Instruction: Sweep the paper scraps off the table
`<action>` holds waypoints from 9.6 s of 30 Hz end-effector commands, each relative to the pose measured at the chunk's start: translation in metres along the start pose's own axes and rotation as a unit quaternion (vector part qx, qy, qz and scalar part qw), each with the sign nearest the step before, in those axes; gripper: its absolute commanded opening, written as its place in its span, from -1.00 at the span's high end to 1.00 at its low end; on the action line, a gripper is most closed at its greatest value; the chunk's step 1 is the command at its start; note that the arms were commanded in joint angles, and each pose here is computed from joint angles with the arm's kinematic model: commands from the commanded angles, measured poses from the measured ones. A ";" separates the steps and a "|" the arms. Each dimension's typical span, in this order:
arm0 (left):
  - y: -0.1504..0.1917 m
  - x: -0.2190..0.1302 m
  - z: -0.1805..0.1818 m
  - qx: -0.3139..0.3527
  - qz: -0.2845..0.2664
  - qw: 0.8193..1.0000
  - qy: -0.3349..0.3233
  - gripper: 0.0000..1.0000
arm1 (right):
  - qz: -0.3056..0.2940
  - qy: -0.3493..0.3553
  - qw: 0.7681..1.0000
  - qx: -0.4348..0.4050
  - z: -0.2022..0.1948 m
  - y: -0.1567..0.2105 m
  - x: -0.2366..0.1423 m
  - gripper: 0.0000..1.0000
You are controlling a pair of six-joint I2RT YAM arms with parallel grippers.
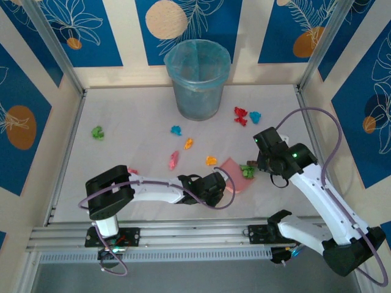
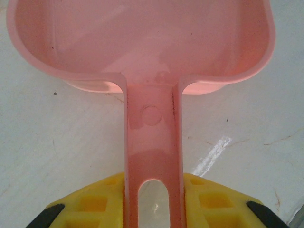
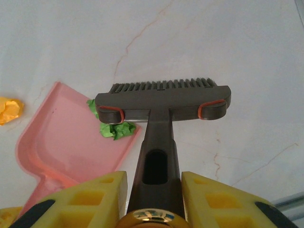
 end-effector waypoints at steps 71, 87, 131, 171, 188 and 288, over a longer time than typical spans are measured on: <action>-0.202 -0.278 0.073 -0.118 -0.244 0.960 -0.068 1.00 | -0.311 -0.245 0.909 0.132 0.037 0.002 0.048 1.00; -0.316 -0.259 0.080 -0.185 -0.241 0.951 0.050 1.00 | -0.310 -0.231 0.912 0.139 0.033 0.003 0.050 1.00; -0.399 -0.233 0.128 -0.460 -0.200 0.735 0.456 1.00 | -0.317 -0.217 0.914 0.135 0.030 0.002 0.054 1.00; -0.332 -0.251 0.062 -0.313 -0.216 0.793 0.475 1.00 | -0.313 -0.195 0.919 0.140 0.024 0.003 0.057 1.00; -0.133 -0.209 0.026 -0.164 -0.188 0.937 0.245 1.00 | -0.306 -0.167 0.924 0.156 0.015 0.006 0.060 1.00; 0.057 -0.053 0.105 -0.025 0.046 0.995 -0.086 1.00 | -0.076 -0.171 0.964 -0.187 0.085 0.038 -0.025 1.00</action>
Point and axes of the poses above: each hand's point on the last joint's axis, 136 mm out from that joint toward the fingers, its own x axis out along the fingers, its own z axis along the line the jaws close on, y = z × x, the point moved 3 cm from there along -x, back along the fingers, and after that the axes turned 14 degrees about -x, right-handed, at the moved point
